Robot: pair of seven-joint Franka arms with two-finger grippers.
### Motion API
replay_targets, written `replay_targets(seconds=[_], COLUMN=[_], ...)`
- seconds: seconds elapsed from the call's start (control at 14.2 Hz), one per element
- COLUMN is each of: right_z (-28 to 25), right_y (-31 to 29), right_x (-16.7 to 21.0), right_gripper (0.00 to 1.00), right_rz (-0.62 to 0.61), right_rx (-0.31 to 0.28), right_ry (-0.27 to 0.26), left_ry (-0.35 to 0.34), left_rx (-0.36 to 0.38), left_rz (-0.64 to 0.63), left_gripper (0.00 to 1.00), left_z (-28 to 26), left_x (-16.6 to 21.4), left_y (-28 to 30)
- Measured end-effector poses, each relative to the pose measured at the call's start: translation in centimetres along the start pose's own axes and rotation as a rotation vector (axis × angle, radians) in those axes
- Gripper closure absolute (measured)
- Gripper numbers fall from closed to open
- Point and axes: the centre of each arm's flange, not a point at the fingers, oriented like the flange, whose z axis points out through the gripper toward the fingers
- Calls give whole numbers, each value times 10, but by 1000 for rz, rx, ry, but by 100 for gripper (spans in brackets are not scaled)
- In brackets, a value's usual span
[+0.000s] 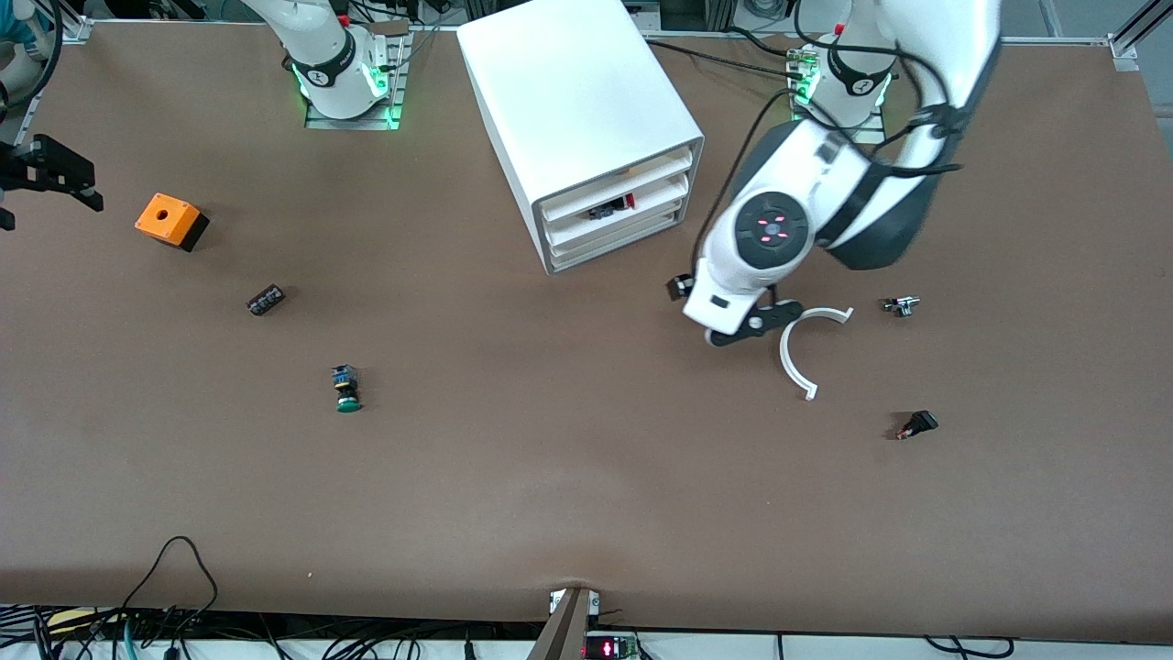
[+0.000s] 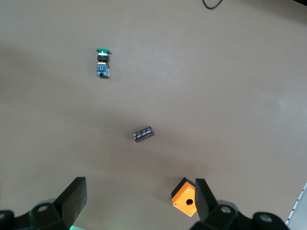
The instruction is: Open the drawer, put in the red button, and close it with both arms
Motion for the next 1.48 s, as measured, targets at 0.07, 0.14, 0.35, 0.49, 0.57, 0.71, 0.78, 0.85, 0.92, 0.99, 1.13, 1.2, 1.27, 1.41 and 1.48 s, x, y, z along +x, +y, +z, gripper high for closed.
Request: replay_targets(seconds=[0.07,0.14,0.35,0.49,0.57,0.71,0.78,0.85,0.92,0.99,1.13,1.2,1.27,1.41,1.48], right_z=[0,0,3,4,4,3,3,3,3,2,-2,-5,-8,-9,-8], right_y=[-1,-3,-4,-4,-4,-4,-4,-4,-4,-4,-4,-4,-5,-5,-6], right_x=[0,1,3,3,3,3,3,2,2,2,2,1,0,-2,-2], right_gripper=[0,0,0,0,0,0,0,0,0,0,0,0,0,0,0], right_rz=[2,4,3,3,3,3,3,4,4,4,3,3,3,3,3], right_rx=[17,33,45,46,46,46,46,46,46,45,46,48,49,55,59], right_ry=[8,14,11,8,7,8,8,9,9,10,8,5,0,-13,-23], left_ry=[4,11,44,65,78,103,119,135,148,172,240,257,256,235,234], left_rx=[-9,-21,-49,-52,-46,-8,4,12,20,28,36,41,47,50,50], left_rz=[36,77,182,245,265,306,328,343,351,360,392,424,449,452,450], left_gripper=[0,0,0,0,0,0,0,0,0,0,0,0,0,0,0], left_z=[-18,-35,-75,-100,-112,-132,-140,-149,-156,-160,-158,-150,-142,-131,-130], left_x=[11,22,46,48,45,34,30,28,27,27,27,27,26,25,25], left_y=[-17,-37,-95,-128,-140,-157,-166,-178,-193,-210,-242,-258,-271,-280,-277])
